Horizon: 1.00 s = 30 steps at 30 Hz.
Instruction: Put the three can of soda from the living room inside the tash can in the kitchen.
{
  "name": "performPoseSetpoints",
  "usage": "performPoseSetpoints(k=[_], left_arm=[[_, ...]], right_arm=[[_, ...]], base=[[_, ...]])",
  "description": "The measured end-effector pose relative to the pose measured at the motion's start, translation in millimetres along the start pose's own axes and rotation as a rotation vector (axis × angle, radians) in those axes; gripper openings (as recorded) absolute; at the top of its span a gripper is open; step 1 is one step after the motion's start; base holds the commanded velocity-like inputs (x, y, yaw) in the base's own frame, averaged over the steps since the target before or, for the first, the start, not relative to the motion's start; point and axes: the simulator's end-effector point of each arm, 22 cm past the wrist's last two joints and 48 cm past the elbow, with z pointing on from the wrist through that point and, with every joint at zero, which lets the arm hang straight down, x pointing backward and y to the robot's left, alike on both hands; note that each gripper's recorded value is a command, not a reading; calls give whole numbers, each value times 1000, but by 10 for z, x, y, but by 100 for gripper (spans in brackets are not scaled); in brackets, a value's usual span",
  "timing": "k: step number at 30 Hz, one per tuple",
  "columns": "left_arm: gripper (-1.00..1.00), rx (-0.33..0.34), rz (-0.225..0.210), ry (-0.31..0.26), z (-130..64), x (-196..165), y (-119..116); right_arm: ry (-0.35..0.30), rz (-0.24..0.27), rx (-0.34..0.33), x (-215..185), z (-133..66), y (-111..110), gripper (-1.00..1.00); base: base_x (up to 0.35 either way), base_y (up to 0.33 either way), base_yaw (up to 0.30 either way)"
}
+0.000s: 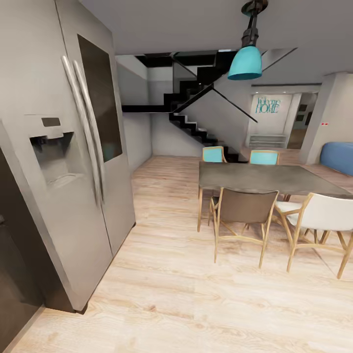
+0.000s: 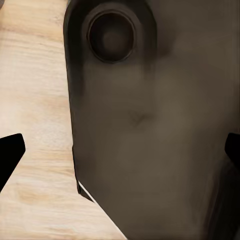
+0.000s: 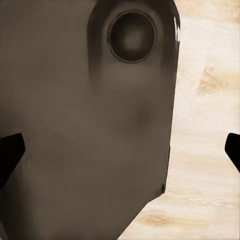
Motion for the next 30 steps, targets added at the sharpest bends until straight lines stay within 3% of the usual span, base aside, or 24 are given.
performPoseSetpoints(k=[3,20,30], left_arm=[[100,0,0,-16,-1,-70,43],[100,0,0,-16,-1,-72,43],[100,-3,0,-90,-22,-541,74]], right_arm=[[-9,-27,6,-16,-1,-83,100],[-13,-27,8,-40,-1,-95,100],[-135,-57,-22,-513,-29,-54,100]], base=[[0,0,0],[0,0,0],[0,0,0]])
